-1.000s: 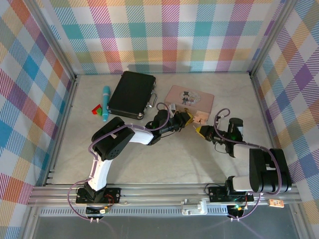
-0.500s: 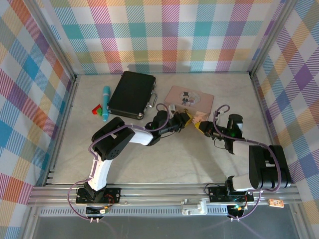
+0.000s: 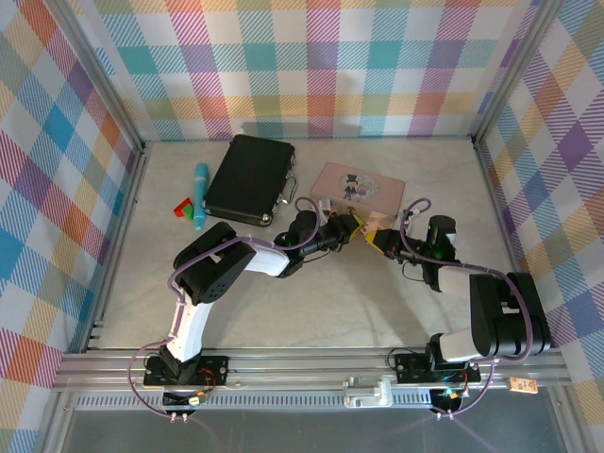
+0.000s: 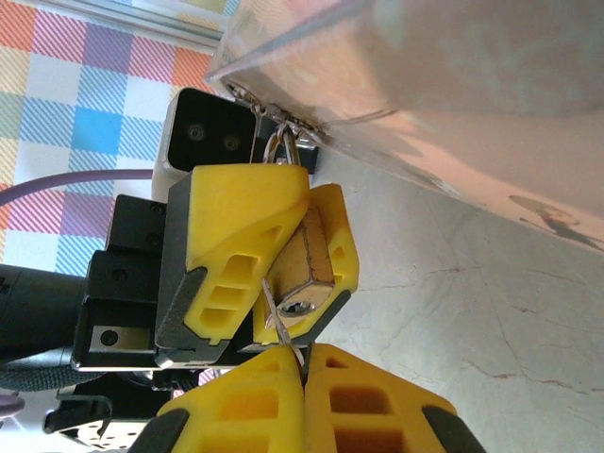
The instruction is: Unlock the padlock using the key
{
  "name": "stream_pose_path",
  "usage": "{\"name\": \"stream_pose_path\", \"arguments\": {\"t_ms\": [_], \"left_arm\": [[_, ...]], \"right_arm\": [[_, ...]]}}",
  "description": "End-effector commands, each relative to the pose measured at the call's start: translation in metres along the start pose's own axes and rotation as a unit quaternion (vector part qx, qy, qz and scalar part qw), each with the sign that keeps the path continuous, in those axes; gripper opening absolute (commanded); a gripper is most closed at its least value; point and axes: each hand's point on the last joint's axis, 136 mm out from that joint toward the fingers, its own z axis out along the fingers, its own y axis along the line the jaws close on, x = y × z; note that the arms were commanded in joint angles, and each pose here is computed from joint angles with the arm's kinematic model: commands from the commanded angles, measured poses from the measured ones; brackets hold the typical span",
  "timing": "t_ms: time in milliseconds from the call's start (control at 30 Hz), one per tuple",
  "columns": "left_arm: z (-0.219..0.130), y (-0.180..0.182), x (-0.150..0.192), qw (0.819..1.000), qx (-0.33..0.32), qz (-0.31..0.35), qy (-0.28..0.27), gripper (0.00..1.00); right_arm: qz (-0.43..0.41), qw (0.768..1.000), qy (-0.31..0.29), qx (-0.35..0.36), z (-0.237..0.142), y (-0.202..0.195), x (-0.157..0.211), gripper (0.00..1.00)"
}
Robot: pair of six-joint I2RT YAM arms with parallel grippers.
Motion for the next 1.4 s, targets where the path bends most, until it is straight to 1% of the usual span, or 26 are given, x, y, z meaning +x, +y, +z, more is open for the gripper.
{"name": "stream_pose_path", "arguments": {"t_ms": [0,500,767,933,1133,1367], "left_arm": [[-0.007,-0.056,0.003,0.996,0.084,0.016,-0.004,0.00],[-0.006,-0.060,0.004,0.996,0.090,0.019,-0.005,0.00],[-0.005,-0.061,0.009,0.996,0.090,0.021,0.001,0.00],[-0.005,-0.065,0.013,0.995,0.092,0.023,0.005,0.00],[-0.003,-0.063,0.019,0.996,0.089,0.025,0.014,0.00],[-0.005,-0.050,0.022,0.997,0.069,0.027,0.013,0.00]], "right_arm": [[0.006,1.000,-0.005,0.022,-0.004,-0.006,0.006,0.00],[0.009,1.000,0.000,0.025,-0.005,-0.006,0.015,0.00],[-0.001,1.000,-0.012,0.017,-0.004,0.000,0.008,0.00],[-0.010,1.000,-0.018,-0.002,0.000,0.009,-0.001,0.00],[-0.014,1.000,-0.013,-0.018,0.002,0.016,-0.004,0.00],[-0.021,0.999,-0.005,-0.034,0.000,0.027,-0.001,0.00]]}}
